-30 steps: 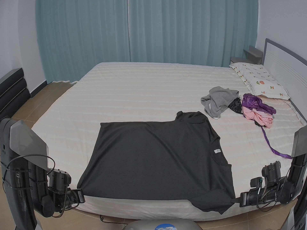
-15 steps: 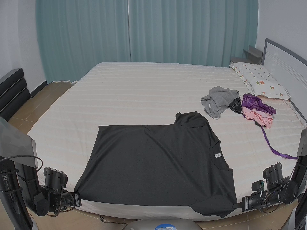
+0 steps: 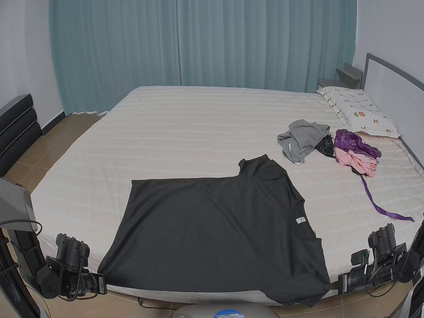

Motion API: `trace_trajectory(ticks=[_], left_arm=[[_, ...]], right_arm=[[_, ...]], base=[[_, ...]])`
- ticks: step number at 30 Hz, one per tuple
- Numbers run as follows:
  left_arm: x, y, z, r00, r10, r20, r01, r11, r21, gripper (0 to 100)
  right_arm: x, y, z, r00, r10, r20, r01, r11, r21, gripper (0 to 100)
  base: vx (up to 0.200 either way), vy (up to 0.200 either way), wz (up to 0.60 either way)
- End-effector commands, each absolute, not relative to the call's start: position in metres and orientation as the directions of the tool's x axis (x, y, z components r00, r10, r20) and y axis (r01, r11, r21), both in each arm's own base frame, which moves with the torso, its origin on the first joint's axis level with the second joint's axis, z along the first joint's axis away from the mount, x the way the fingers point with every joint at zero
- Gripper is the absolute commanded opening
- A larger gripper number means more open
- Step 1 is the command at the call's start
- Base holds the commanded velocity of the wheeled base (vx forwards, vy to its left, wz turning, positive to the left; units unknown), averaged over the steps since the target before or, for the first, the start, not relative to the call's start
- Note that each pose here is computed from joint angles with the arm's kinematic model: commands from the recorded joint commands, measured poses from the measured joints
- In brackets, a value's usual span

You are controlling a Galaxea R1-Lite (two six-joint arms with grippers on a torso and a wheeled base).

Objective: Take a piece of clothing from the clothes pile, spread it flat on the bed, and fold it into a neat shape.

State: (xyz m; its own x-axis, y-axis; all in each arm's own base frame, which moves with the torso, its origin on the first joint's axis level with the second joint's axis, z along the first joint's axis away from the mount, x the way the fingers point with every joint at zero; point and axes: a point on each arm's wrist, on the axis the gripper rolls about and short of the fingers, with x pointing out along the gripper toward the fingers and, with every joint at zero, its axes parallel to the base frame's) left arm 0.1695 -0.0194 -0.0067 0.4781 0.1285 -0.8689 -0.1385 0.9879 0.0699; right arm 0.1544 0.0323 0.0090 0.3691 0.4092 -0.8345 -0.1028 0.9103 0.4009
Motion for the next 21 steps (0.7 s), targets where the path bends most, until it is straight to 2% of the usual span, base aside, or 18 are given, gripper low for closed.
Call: trace_trajectory(ticks=[1,4,6,11,21], left_arm=[[0.164,-0.020,0.002,0.507,0.121,-0.853,-0.130,0.989,0.063,0],[0.168,-0.021,0.005,0.538,0.115,-0.835,-0.131,0.990,0.052,0],[0.177,-0.023,0.009,0.594,0.106,-0.798,-0.143,0.989,0.025,0],[0.200,-0.024,0.018,0.680,0.104,-0.726,-0.159,0.987,-0.008,0],[0.238,-0.017,0.032,0.764,0.132,-0.632,-0.241,0.966,-0.089,0]], right_arm=[[0.149,0.032,0.016,0.398,0.415,-0.818,-0.120,0.908,0.402,0],[0.150,0.032,0.019,0.420,0.419,-0.805,-0.130,0.906,0.404,0],[0.154,0.032,0.019,0.448,0.420,-0.789,-0.142,0.905,0.401,0],[0.170,0.034,0.025,0.545,0.434,-0.717,-0.173,0.895,0.410,0],[0.205,0.038,0.034,0.640,0.424,-0.641,-0.175,0.893,0.416,0]], base=[[0.000,0.000,0.00],[0.000,0.000,0.00],[0.000,0.000,0.00],[0.000,0.000,0.00],[0.000,0.000,0.00]])
